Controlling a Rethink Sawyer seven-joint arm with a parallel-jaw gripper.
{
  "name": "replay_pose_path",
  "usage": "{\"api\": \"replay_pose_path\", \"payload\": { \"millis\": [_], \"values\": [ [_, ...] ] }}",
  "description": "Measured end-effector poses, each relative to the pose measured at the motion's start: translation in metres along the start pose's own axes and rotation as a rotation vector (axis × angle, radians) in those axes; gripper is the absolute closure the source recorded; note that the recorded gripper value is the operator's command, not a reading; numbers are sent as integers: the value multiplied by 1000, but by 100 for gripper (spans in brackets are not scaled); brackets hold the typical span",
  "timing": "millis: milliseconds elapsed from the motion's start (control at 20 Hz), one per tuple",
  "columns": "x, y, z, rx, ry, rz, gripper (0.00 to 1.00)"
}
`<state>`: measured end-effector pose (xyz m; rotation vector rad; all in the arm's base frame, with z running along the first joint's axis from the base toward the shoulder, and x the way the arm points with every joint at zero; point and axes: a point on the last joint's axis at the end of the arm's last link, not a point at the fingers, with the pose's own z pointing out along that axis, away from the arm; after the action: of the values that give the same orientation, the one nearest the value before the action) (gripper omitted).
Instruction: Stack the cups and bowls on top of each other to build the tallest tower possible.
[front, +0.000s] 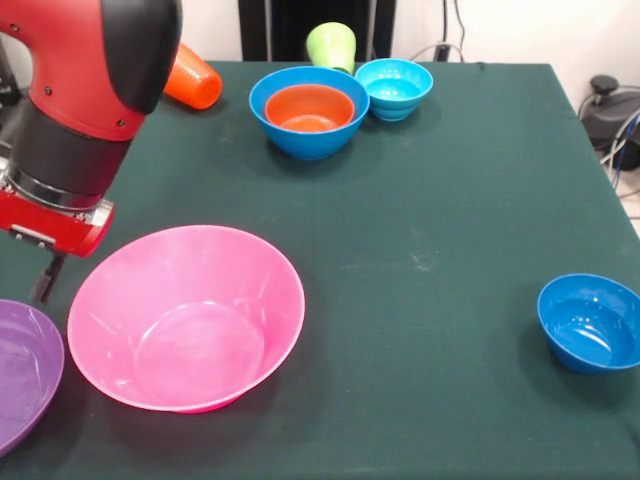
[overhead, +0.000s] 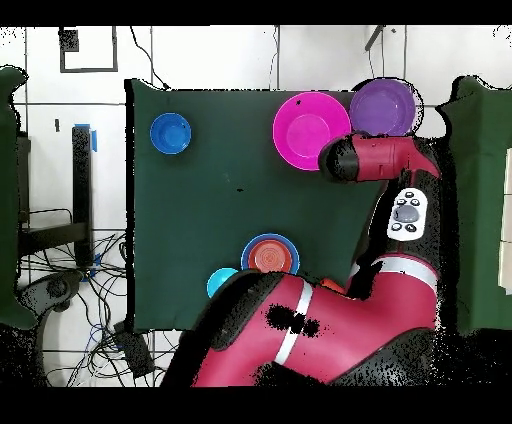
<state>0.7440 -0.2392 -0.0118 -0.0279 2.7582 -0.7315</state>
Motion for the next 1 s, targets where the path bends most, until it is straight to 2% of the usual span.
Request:
{"api": "replay_pose_path", "payload": {
  "millis": [500, 800, 950, 1000],
  "values": [
    [2, -15, -3, 41, -11, 19, 0],
    [3, -20, -2, 36, -5, 47, 0],
    [4, -24, 2, 22, 0, 82, 0],
    [4, -26, 5, 9, 3, 108, 0]
  ]
}}
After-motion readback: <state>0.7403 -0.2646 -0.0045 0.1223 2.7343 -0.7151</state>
